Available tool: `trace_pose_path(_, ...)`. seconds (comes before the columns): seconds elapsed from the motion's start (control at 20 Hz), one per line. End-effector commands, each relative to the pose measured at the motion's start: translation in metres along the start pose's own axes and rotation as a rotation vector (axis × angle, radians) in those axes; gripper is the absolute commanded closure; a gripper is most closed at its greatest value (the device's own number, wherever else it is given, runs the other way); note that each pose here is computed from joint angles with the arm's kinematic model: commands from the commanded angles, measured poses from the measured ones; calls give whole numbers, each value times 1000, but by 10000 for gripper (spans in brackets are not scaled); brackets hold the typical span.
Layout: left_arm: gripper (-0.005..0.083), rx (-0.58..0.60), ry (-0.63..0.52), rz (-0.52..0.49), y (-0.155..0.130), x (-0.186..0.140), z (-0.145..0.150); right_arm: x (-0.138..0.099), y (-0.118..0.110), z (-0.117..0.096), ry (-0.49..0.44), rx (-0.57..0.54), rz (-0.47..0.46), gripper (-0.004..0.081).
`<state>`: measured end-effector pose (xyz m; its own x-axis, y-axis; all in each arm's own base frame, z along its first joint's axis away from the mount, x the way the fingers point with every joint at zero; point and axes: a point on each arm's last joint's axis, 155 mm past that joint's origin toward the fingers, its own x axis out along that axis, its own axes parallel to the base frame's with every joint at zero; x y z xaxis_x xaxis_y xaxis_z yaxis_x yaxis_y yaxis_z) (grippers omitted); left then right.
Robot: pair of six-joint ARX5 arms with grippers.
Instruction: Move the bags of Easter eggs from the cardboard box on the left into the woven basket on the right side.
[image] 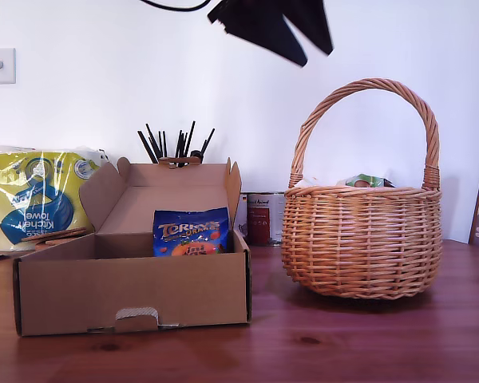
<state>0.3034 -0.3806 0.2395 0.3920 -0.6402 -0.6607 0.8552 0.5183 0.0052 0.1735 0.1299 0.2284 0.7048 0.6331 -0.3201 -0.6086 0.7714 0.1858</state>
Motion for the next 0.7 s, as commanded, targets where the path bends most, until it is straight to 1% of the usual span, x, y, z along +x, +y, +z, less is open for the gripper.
trace_pose_path(0.0,503,-4,51,-2,1,3,-28,0,1,2,-9,-11,3,782)
trace_pose_path(0.15,503,-21,26,17,5,-6,-57,0,1,2,-9,-10,3,782)
trace_pose_path(0.25,500,-60,-6,53,19,-11,-82,0,1,2,-9,-11,3,782)
trace_pose_path(0.3,488,-78,-42,74,29,-14,-91,0,1,2,-8,-10,3,782)
trace_pose_path(0.35,452,-92,-76,88,38,-15,-102,0,1,2,-8,-10,3,782)
trace_pose_path(0.4,391,-107,-100,113,49,-15,-112,0,1,2,-8,-10,3,782)
trace_pose_path(0.5,188,-124,-123,158,68,-11,-127,0,1,2,-8,-9,3,782)
trace_pose_path(0.55,98,-99,-111,172,76,-6,-132,0,1,2,-8,-5,3,782)
trace_pose_path(0.6,46,-50,-106,199,84,-3,-134,0,1,1,-6,-1,3,782)
trace_pose_path(0.65,20,-15,-113,226,92,2,-132,0,1,0,-3,0,3,782)
